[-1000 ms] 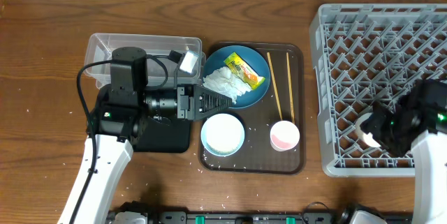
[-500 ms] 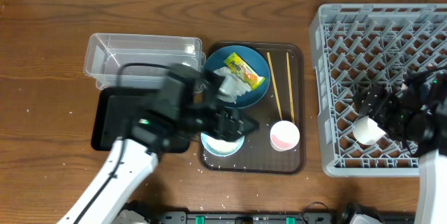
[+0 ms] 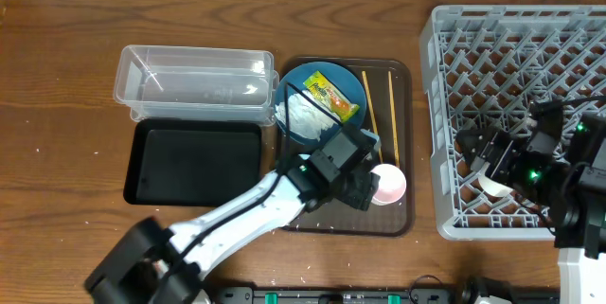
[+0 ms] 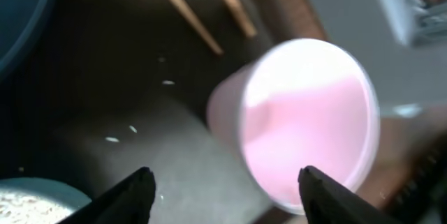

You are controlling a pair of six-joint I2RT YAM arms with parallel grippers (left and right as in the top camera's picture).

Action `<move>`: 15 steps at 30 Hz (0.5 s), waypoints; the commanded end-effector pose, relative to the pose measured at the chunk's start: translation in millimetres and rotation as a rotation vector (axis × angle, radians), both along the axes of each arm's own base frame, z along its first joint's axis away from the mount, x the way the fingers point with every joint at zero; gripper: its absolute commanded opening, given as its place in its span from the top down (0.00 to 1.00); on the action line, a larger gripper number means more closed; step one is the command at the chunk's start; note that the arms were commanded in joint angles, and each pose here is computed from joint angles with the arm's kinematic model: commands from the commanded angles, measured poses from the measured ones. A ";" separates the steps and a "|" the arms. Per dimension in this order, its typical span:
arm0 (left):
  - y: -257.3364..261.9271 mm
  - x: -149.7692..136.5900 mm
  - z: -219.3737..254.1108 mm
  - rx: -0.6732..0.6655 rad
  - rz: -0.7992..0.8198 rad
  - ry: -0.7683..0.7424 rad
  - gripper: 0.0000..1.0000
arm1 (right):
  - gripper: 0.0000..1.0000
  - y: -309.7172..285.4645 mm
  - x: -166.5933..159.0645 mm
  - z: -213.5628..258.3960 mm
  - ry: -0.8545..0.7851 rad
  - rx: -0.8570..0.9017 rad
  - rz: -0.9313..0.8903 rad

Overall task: Sort waste into correct bins and load items into the dishwasher rack
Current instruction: 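Reach left gripper to the pink cup and grasp it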

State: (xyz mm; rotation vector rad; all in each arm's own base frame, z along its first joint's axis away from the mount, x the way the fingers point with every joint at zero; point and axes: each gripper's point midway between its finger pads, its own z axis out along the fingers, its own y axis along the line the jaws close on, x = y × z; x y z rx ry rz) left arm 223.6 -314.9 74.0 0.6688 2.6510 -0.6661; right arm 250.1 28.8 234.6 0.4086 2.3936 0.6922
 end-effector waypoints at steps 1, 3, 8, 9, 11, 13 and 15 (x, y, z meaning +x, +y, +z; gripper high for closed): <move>-10.6 18.7 9.7 -0.017 0.045 -0.047 0.40 | 0.17 8.8 0.6 5.0 -0.016 0.000 0.045; -11.4 19.7 2.6 -0.009 0.051 -0.036 0.49 | 0.17 9.2 1.1 2.9 -0.007 -0.005 0.047; -12.5 17.7 -2.0 -0.006 0.047 -0.018 0.81 | 0.17 10.3 -0.7 0.2 0.009 -0.004 0.051; -14.2 17.3 2.1 -0.017 0.042 -0.018 0.87 | 0.18 10.3 -0.8 -0.1 0.010 -0.004 0.051; -17.8 16.2 18.9 -0.058 0.031 -0.024 0.94 | 0.17 10.4 -1.1 -0.4 0.012 -0.004 0.051; -16.3 18.5 39.9 -0.089 0.036 -0.047 0.94 | 0.17 9.7 -1.0 -0.7 0.013 -0.008 0.048; -9.3 23.2 62.5 -0.122 0.056 -0.075 0.94 | 0.17 6.6 -0.6 -2.1 0.017 -0.023 0.037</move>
